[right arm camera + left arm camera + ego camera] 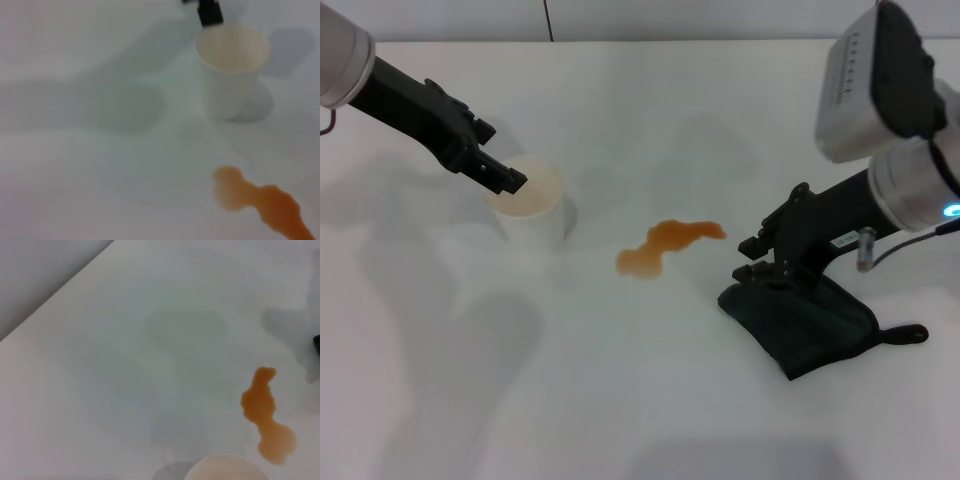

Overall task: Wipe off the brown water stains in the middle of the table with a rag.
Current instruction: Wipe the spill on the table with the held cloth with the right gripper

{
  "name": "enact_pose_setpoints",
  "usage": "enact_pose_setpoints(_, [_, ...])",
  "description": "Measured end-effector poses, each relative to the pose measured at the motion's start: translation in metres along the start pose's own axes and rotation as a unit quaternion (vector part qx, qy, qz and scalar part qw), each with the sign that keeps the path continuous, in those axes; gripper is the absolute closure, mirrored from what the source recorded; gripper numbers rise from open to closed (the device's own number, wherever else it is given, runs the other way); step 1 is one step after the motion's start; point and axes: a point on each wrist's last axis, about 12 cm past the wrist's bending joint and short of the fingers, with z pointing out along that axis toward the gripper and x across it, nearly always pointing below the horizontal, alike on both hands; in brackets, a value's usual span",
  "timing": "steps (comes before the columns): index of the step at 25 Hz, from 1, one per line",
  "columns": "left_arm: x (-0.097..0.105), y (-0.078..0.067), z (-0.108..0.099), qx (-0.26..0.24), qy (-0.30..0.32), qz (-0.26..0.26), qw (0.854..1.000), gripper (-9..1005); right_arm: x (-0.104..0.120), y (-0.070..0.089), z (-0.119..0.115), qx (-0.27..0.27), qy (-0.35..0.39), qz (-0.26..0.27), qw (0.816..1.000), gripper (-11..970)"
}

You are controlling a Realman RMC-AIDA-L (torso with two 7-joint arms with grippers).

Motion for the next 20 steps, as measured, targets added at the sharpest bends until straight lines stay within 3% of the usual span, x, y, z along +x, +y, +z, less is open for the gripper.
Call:
enact_pose_setpoints(6, [-0.002, 0.0, 0.002, 0.002, 0.005, 0.005, 1.0, 134, 0.006, 0.0, -0.004, -0.011, 0.003, 0.008, 1.0, 643])
enact_pose_setpoints(16, [-0.002, 0.0, 0.004, 0.001, 0.011, 0.006, 1.0, 134, 0.021, -0.004, -0.003, 0.006, 0.043, 0.013, 0.999, 174])
enact_pose_setpoints(20, [-0.002, 0.001, 0.004, -0.002, 0.012, 0.006, 1.0, 134, 0.027, -0.004, -0.002, 0.009, 0.053, 0.018, 0.998, 144])
